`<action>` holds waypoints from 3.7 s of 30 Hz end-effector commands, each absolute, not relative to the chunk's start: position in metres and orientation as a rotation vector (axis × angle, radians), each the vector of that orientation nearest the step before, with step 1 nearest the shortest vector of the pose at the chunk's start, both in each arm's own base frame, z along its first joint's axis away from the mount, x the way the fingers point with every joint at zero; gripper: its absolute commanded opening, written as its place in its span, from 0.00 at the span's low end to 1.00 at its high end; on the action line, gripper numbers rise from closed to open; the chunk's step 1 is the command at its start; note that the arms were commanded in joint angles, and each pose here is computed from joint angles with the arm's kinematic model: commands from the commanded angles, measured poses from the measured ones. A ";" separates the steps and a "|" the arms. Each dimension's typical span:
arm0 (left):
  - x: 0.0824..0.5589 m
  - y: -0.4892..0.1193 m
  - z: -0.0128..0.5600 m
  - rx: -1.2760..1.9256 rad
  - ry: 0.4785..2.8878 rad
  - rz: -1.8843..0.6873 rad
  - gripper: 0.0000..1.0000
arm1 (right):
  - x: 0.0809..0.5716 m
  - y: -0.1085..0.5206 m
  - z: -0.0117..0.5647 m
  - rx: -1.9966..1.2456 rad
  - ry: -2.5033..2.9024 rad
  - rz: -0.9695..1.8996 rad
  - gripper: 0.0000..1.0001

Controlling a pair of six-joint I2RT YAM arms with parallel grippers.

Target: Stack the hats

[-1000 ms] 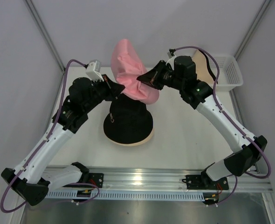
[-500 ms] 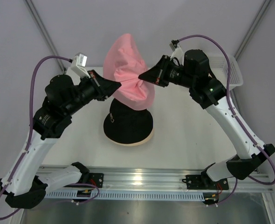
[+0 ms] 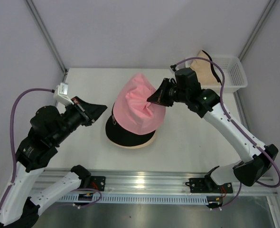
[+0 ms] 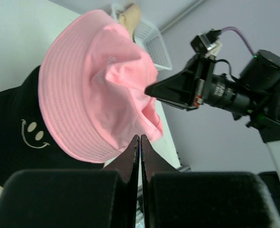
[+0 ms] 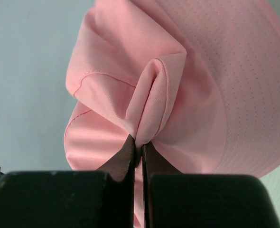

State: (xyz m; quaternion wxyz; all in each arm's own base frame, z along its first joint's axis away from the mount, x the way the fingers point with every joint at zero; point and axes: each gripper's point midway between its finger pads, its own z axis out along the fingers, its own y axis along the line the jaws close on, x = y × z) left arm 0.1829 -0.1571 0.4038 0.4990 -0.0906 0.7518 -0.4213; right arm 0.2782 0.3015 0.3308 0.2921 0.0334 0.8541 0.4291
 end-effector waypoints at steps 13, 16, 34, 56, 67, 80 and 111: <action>0.263 -0.127 0.326 -0.291 1.927 -0.713 0.25 | 0.292 0.340 0.306 -0.039 2.303 1.243 0.00; 0.271 -0.113 0.322 -0.311 1.919 -0.674 0.53 | 0.289 0.344 0.316 -0.094 2.263 1.279 0.00; 0.291 -0.148 0.249 -0.380 2.018 -1.113 0.77 | 0.283 0.359 0.315 -0.223 2.281 1.325 0.04; 0.277 -0.120 0.241 -0.405 1.980 -0.950 0.25 | 0.286 0.343 0.300 -0.235 2.317 1.229 0.53; 0.275 -0.123 0.224 -0.399 2.027 -0.964 0.57 | 0.305 0.266 0.309 -0.095 2.127 1.181 0.88; 0.281 -0.119 0.212 -0.422 2.077 -0.916 0.58 | 0.330 0.276 0.253 -0.165 1.951 1.219 0.88; 0.287 -0.119 0.202 -0.432 2.096 -0.907 0.51 | 0.301 0.283 0.229 -0.027 1.945 1.484 0.22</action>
